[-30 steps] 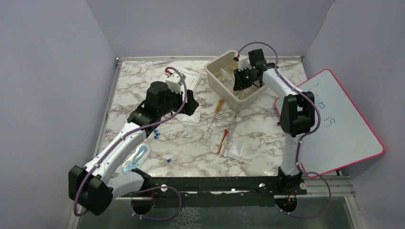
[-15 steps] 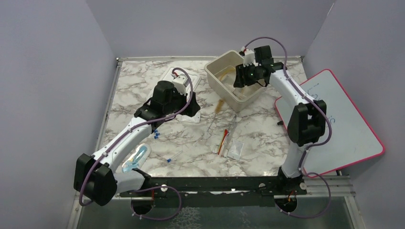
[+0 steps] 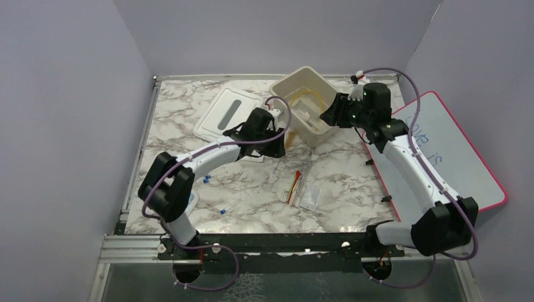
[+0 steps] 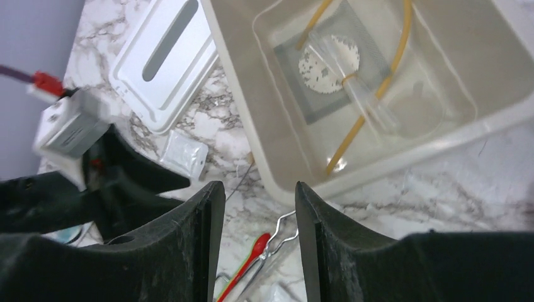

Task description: Organize the chemistry lab equipment

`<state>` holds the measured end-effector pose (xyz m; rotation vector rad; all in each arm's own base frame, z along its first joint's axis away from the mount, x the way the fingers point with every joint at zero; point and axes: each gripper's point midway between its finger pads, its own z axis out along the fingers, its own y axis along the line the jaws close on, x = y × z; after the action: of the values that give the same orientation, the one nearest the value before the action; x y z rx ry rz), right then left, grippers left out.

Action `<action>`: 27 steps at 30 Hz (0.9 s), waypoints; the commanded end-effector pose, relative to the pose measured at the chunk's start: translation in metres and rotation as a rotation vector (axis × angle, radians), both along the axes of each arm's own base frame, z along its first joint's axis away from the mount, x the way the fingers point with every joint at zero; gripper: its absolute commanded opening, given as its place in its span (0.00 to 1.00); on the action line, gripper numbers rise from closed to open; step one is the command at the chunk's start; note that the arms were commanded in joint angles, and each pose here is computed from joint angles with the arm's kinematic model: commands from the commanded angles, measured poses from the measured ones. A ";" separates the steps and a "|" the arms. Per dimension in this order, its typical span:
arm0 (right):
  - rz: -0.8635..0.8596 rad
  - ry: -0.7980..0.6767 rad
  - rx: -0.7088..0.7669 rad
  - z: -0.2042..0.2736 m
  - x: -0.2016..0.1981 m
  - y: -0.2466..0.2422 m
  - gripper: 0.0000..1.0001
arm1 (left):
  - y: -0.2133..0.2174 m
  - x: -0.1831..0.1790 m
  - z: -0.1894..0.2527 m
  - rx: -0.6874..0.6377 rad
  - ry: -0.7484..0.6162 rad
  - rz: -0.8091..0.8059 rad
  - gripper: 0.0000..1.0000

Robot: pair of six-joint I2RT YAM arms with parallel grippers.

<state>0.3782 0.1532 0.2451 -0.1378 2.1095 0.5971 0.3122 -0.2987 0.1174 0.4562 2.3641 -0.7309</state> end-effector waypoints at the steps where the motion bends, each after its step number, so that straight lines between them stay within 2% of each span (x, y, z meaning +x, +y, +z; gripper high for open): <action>1: -0.123 -0.018 0.153 0.013 -0.019 -0.004 0.49 | -0.012 0.030 -0.013 0.078 -0.031 0.068 0.48; 5: -0.170 -0.025 0.195 0.011 -0.036 -0.011 0.49 | -0.018 0.041 -0.039 0.137 0.005 0.074 0.43; 13: -0.212 -0.064 0.180 0.020 -0.040 -0.022 0.47 | -0.023 0.039 -0.076 0.216 0.052 0.052 0.35; 27: -0.192 -0.065 0.217 0.021 -0.039 -0.015 0.46 | -0.017 0.042 -0.106 0.347 -0.009 0.079 0.25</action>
<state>0.3358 0.1363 0.2565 0.1602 1.9982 0.6757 0.3499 -0.3234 0.0282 0.4981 2.4963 -0.3942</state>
